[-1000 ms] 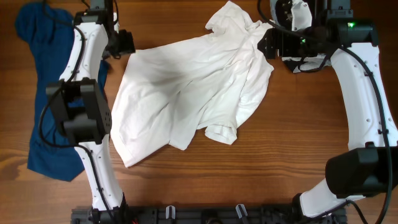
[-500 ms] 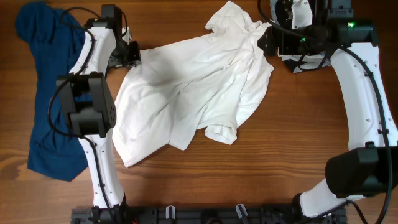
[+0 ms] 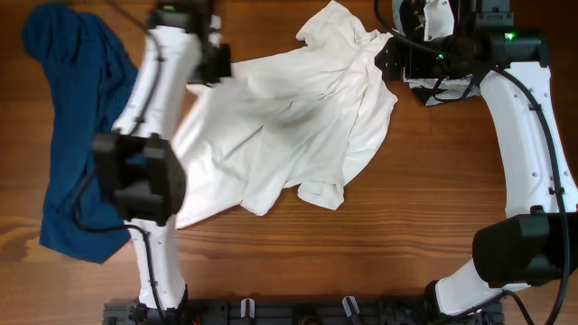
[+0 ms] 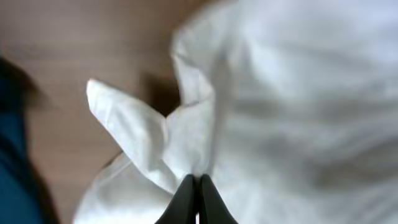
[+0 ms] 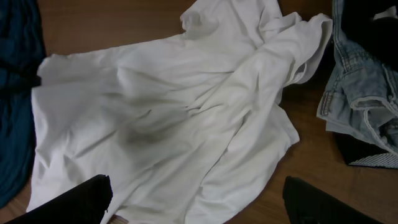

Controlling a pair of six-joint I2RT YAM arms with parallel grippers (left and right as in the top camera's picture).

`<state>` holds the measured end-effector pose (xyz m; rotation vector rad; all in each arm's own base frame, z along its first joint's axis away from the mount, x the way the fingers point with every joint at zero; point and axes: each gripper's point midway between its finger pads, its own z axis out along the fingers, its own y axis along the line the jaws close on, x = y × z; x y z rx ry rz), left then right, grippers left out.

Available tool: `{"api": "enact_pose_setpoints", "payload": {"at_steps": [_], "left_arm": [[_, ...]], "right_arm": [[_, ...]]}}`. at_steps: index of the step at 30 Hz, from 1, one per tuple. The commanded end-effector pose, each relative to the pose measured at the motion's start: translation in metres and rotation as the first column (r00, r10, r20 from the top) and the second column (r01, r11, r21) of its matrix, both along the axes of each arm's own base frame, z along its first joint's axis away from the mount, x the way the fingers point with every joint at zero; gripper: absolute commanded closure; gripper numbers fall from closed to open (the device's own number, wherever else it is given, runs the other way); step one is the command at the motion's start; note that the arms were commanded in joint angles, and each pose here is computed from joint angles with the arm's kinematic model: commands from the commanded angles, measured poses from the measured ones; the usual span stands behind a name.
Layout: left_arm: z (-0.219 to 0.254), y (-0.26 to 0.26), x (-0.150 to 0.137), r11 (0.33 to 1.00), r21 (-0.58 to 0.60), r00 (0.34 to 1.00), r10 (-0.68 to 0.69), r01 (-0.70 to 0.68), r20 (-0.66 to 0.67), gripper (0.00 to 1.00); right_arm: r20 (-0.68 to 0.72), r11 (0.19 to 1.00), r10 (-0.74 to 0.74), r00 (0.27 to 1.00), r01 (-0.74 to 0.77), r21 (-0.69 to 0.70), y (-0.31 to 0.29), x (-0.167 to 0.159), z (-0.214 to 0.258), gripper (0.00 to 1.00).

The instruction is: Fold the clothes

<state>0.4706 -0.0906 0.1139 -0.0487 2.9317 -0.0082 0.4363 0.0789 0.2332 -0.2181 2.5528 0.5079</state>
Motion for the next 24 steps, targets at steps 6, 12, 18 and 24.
{"api": "enact_pose_setpoints", "payload": {"at_steps": [6, 12, 18, 24], "left_arm": [[-0.035, -0.079, -0.065, 0.975, 0.137, 0.969, -0.147, 0.176, -0.198, 0.28], [-0.031, -0.009, -0.022, 0.996, 0.062, 0.991, 0.066, -0.059, -0.120, 0.20], [-0.052, 0.005, -0.001, 0.994, -0.095, 0.994, -0.059, 0.050, -0.088, 0.18], [-0.072, 0.007, -0.007, 0.986, -0.100, 0.984, -0.146, 0.135, -0.105, 0.30]], "right_arm": [[-0.024, 1.000, -0.014, 1.000, 0.014, -0.028, -0.003, 0.002, -0.012, 0.06], [-0.024, 1.000, -0.015, 1.000, 0.014, -0.028, -0.003, 0.002, -0.012, 0.06], [-0.021, 1.000, -0.015, 1.000, 0.014, -0.027, -0.003, 0.003, -0.011, 0.06], [-0.022, 1.000, -0.015, 1.000, 0.015, -0.027, -0.002, 0.002, -0.011, 0.06]]}}
